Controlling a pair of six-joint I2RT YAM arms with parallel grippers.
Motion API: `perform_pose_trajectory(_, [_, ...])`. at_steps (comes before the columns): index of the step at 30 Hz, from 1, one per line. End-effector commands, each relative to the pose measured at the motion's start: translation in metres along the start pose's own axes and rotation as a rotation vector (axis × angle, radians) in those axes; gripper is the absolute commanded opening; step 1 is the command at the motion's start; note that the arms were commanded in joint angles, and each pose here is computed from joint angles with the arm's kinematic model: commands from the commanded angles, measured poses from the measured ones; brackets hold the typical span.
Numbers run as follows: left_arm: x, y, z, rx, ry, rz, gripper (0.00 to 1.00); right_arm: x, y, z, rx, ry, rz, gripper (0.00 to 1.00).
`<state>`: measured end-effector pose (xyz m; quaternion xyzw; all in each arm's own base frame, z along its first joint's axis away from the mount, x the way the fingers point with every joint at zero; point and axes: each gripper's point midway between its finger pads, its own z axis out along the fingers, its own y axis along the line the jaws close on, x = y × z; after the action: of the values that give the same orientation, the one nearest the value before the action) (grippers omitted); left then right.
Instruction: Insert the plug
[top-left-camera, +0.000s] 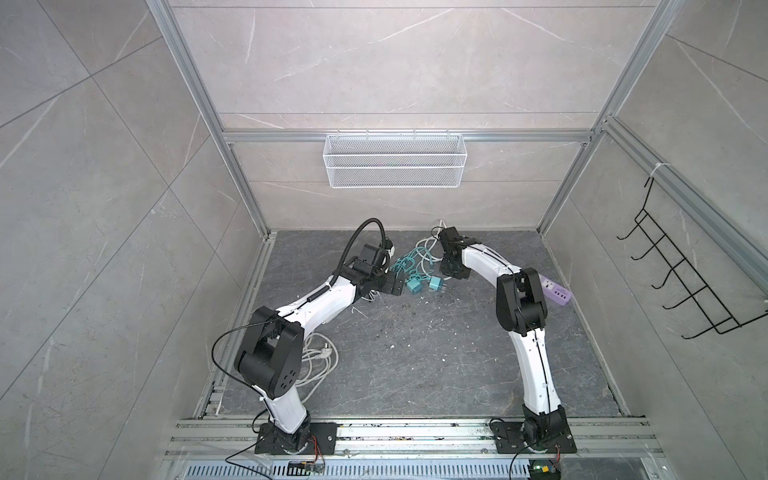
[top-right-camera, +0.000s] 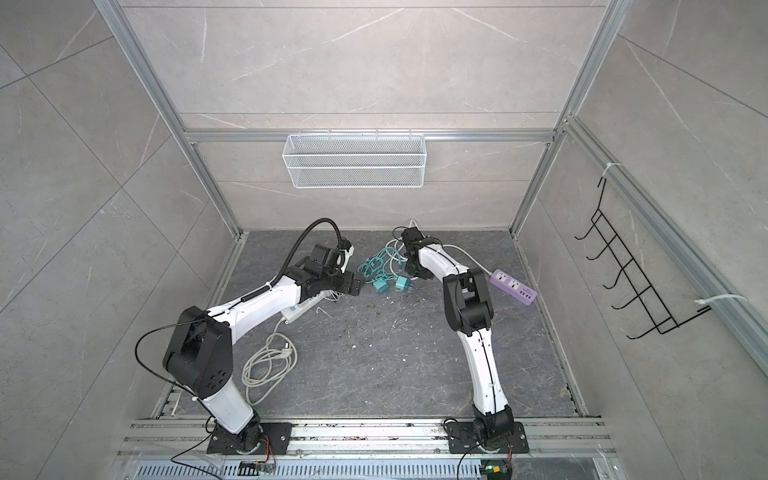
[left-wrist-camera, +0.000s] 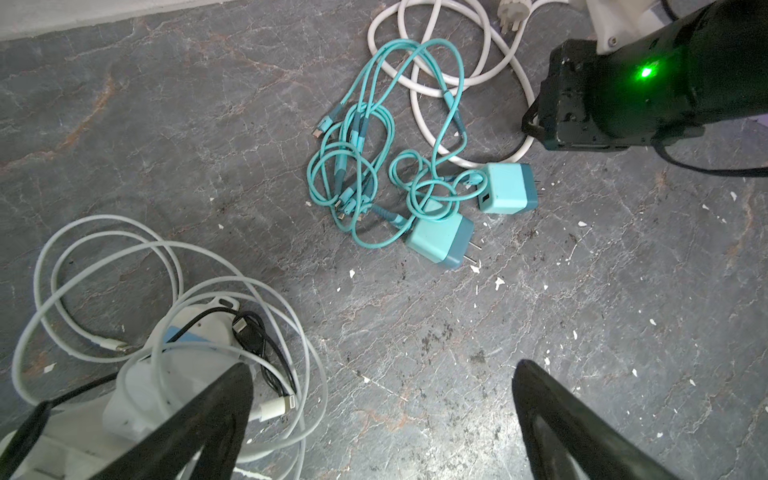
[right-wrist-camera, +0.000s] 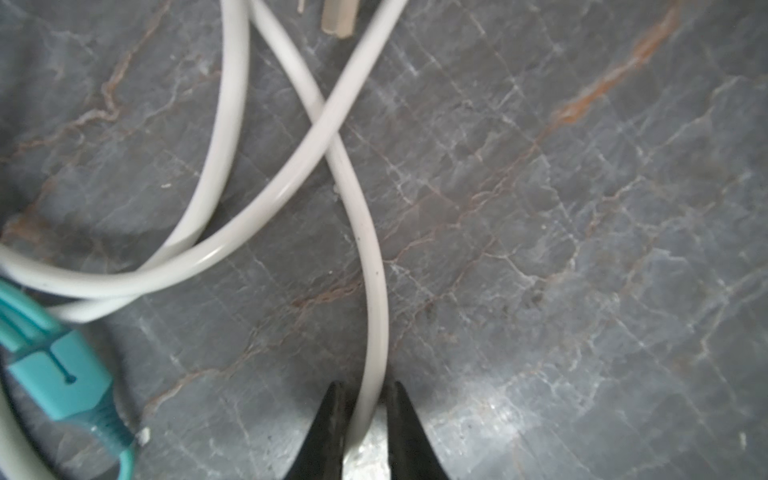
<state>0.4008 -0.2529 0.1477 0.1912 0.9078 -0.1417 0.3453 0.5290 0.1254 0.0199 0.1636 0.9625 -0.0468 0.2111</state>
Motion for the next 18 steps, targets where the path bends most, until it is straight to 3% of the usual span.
perform_pose_trajectory(1, [-0.012,0.008,-0.021,-0.019,-0.055,0.002,1.0,0.031,-0.015,0.005,0.031,0.091,-0.015,0.11])
perform_pose_trajectory(6, [-0.003,0.018,-0.028,-0.047,-0.054,-0.014,1.0,0.054,-0.024,-0.007,-0.009,0.1,0.003,0.01])
perform_pose_trajectory(12, [-0.002,0.02,-0.044,-0.054,-0.09,-0.022,1.0,0.097,-0.035,-0.022,-0.057,0.124,0.009,0.0])
perform_pose_trajectory(18, [0.006,0.025,-0.059,-0.078,-0.113,-0.058,1.0,0.145,-0.02,-0.053,-0.114,0.142,-0.042,0.0])
